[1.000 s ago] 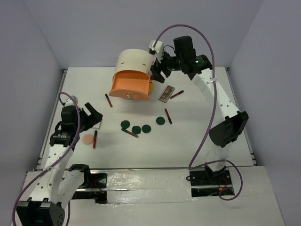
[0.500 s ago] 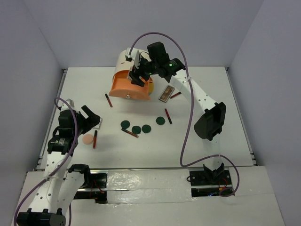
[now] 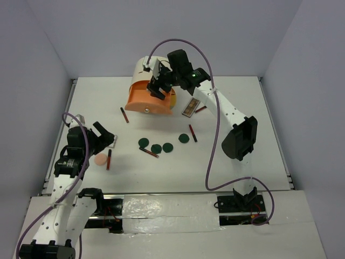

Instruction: Organize the makeup

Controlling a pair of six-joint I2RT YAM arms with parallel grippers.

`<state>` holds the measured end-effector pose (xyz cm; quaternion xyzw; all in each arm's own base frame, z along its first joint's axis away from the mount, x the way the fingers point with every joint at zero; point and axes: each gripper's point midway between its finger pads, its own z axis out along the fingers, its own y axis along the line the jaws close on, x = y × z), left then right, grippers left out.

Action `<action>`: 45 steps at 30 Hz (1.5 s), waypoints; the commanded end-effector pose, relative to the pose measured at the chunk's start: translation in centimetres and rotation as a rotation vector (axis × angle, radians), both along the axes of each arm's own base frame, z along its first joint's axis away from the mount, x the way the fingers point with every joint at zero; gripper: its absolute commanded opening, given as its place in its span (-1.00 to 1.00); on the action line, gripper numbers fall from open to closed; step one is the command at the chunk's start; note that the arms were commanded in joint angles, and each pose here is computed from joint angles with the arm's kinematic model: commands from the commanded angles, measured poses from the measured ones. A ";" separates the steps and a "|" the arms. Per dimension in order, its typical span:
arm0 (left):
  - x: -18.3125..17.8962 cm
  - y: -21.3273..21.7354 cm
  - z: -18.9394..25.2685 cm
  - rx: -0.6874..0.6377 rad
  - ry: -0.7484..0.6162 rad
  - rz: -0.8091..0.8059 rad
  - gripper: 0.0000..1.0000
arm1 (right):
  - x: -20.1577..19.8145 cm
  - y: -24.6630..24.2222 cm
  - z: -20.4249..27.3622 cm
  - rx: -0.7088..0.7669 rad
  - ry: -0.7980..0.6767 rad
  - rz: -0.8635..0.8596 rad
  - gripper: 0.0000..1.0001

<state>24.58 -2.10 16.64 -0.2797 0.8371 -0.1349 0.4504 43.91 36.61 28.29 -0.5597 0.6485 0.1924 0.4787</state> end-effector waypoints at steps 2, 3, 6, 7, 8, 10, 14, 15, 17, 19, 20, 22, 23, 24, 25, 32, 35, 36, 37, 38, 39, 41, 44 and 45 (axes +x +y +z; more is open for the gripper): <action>0.5 0.1 0.5 -0.002 -0.029 0.009 0.91 | -0.2 0.6 2.1 0.036 -0.062 0.017 0.72; 0.6 0.2 0.5 -0.001 -0.029 0.009 0.90 | -0.3 0.6 2.2 0.037 -0.062 0.018 0.76; 0.7 0.2 0.4 0.001 -0.027 0.008 0.90 | -0.5 0.6 2.3 0.037 -0.057 0.021 0.88; 0.7 0.1 0.4 0.001 -0.027 0.007 0.90 | -0.5 0.6 2.2 0.036 -0.055 0.023 0.91; 0.8 0.2 0.3 0.001 -0.025 0.008 0.90 | -0.6 0.5 2.3 0.036 -0.055 0.023 0.91; 0.9 0.2 0.3 0.001 -0.025 0.006 0.90 | -0.6 0.5 2.6 0.041 -0.059 0.021 0.93; 1.1 0.3 0.0 0.013 -0.010 0.006 0.84 | -1.2 0.5 4.5 0.079 -0.069 0.025 0.89; 1.3 0.4 -0.1 0.019 0.001 0.007 0.80 | -1.8 0.4 5.5 0.097 -0.076 0.043 0.88; 1.5 0.7 -0.3 0.038 0.020 0.009 0.47 | -2.6 0.2 6.5 0.113 -0.081 0.076 0.83; 1.8 0.8 -0.8 0.055 0.064 0.006 0.12 | -3.8 -0.2 7.9 0.135 -0.094 0.111 0.75; 2.0 1.0 -1.1 0.065 0.083 0.007 -0.12 | -4.5 -0.4 8.4 0.151 -0.093 0.150 0.66; 2.5 1.3 -2.1 0.101 0.158 -0.010 -0.15 | -5.5 -1.0 8.6 0.169 -0.077 0.185 0.55; 2.7 1.4 -2.6 0.125 0.187 -0.030 0.00 | -6.4 -1.8 9.8 0.199 -0.076 0.219 0.46; 2.9 1.6 -3.0 0.137 0.214 -0.034 0.16 | -6.8 -2.1 9.9 0.205 -0.066 0.230 0.45; 3.3 1.7 -4.2 0.148 0.273 -0.043 0.55 | -7.2 -2.5 9.2 0.203 -0.042 0.238 0.46; 5.8 3.0 -7.6 0.262 0.410 -0.097 0.96 | -7.7 -6.2 6.9 0.184 0.027 0.147 0.99; 6.8 3.7 -8.2 0.328 0.449 -0.130 0.99 | -7.7 -8.0 6.5 0.209 0.060 0.108 0.99; 7.1 3.8 -8.4 0.342 0.460 -0.142 0.99 | -7.4 -8.9 6.9 0.222 0.054 0.089 0.99; 7.6 3.9 -9.0 0.352 0.484 -0.159 0.99 | -7.5 -9.3 6.4 0.228 0.080 0.080 0.99; 7.8 4.1 -9.2 0.371 0.497 -0.184 0.99 | -7.4 -9.7 6.4 0.235 0.088 0.070 0.99; 8.0 4.0 -10.0 0.377 0.518 -0.204 0.99 | -7.3 -10.0 6.4 0.242 0.091 0.062 0.99; 8.7 3.8 -10.1 0.391 0.514 -0.246 0.99 | -7.0 -11.0 6.0 0.253 0.112 0.039 0.99; 9.3 3.5 -10.8 0.394 0.522 -0.293 0.99 | -6.9 -12.0 5.7 0.259 0.125 0.017 0.99; 9.5 3.5 -11.0 0.392 0.530 -0.302 0.99 | -6.9 -12.1 5.5 0.260 0.127 0.013 0.99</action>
